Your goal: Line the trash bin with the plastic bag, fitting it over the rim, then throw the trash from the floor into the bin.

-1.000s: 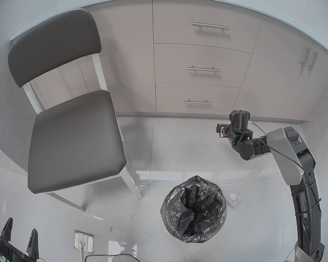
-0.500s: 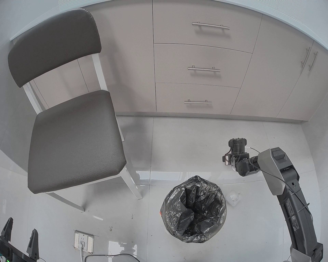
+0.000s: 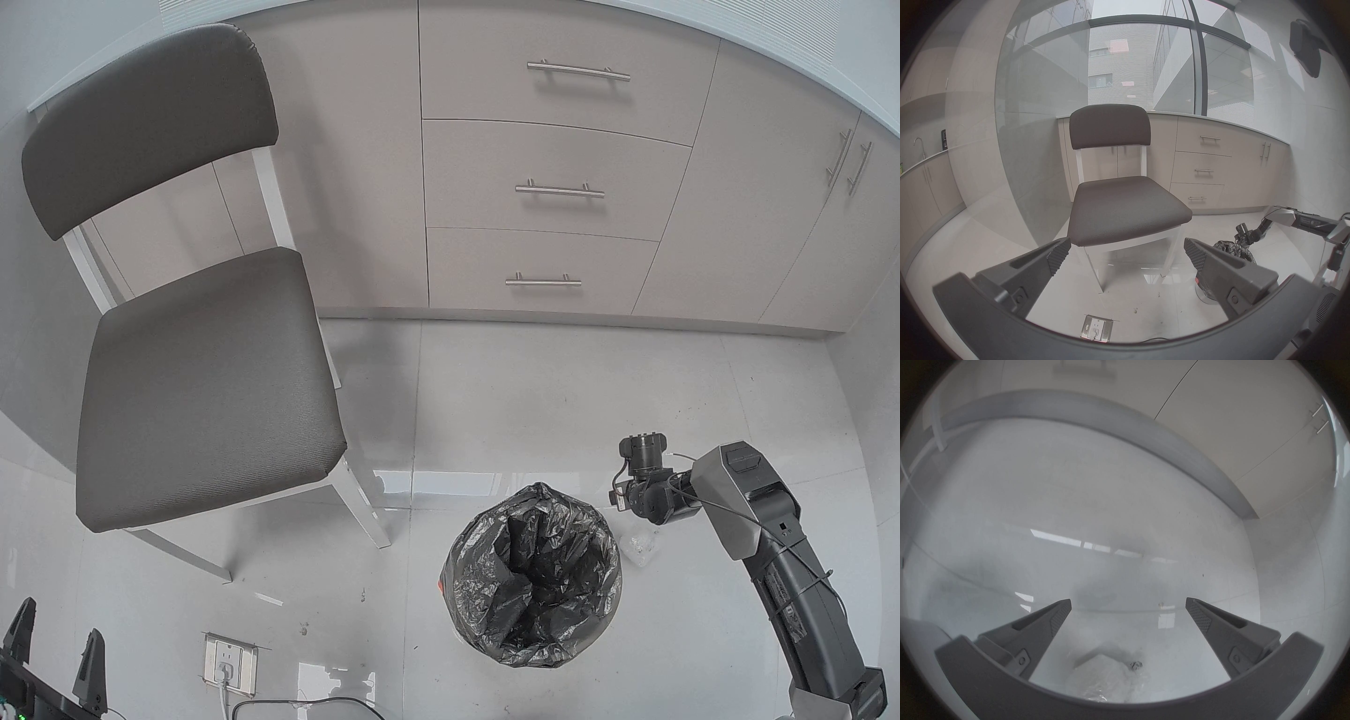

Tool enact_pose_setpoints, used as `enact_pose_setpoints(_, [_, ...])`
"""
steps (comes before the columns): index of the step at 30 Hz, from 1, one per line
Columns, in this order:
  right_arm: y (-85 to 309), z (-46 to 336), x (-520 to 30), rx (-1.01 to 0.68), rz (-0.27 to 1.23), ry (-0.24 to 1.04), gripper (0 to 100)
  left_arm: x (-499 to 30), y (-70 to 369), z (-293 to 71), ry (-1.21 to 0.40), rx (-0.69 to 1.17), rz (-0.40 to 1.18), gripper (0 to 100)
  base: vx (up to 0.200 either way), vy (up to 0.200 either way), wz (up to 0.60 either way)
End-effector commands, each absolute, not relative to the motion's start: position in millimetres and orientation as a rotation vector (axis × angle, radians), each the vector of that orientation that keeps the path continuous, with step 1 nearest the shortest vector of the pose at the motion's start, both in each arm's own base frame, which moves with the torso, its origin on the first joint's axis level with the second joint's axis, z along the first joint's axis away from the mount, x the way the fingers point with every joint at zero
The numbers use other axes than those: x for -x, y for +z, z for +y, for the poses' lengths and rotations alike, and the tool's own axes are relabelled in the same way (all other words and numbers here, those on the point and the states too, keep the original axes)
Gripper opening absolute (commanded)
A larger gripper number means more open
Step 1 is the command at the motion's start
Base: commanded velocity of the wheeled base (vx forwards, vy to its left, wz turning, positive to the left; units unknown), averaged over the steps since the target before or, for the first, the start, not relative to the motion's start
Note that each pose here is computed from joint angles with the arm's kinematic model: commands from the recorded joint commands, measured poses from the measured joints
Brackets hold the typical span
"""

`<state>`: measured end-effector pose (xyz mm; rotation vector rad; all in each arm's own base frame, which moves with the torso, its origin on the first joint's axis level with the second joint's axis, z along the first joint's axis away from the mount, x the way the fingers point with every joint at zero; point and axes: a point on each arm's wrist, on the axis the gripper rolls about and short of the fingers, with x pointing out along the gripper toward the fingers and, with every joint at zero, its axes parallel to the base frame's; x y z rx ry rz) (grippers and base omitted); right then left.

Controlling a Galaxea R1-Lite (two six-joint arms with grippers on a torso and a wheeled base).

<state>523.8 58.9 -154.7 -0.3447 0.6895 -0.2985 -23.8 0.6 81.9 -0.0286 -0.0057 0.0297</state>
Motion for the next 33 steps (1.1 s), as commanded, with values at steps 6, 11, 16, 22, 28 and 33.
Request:
enact_pose_setpoints(6, [-179.8, 53.7, -514.1, 0.372, 0.78, -0.284, 100, 24.9, 81.9, 0.7, 0.032, 0.031, -0.019, 100, 0.0, 0.0, 0.0])
enact_pose_setpoints(11, [-182.7, 55.8, -510.9, 0.391, 0.821, -0.268, 100, 24.9, 81.9, 0.7, 0.032, 0.032, -0.019, 100, 0.0, 0.0, 0.0])
enact_pose_setpoints(16, [-184.8, 60.5, -508.2, 0.416, 0.852, -0.229, 100, 24.9, 81.9, 0.7, 0.032, 0.032, -0.019, 100, 0.0, 0.0, 0.0])
enact_pose_setpoints(22, [-187.2, 65.0, -504.9, 0.426, 0.884, -0.205, 100, 24.7, 81.6, 0.7, 0.035, 0.037, -0.019, 100, 0.0, 0.0, 0.0])
enact_pose_setpoints(28, [-187.1, 63.5, -505.3, 0.422, 0.883, -0.208, 100, 24.7, 81.6, 0.8, 0.036, 0.037, -0.019, 100, 0.0, 0.0, 0.0])
enact_pose_setpoints(33, [-187.4, 58.2, -505.6, 0.412, 0.889, -0.213, 100, 24.7, 81.6, 0.8, 0.038, 0.037, -0.019, 100, 0.0, 0.0, 0.0])
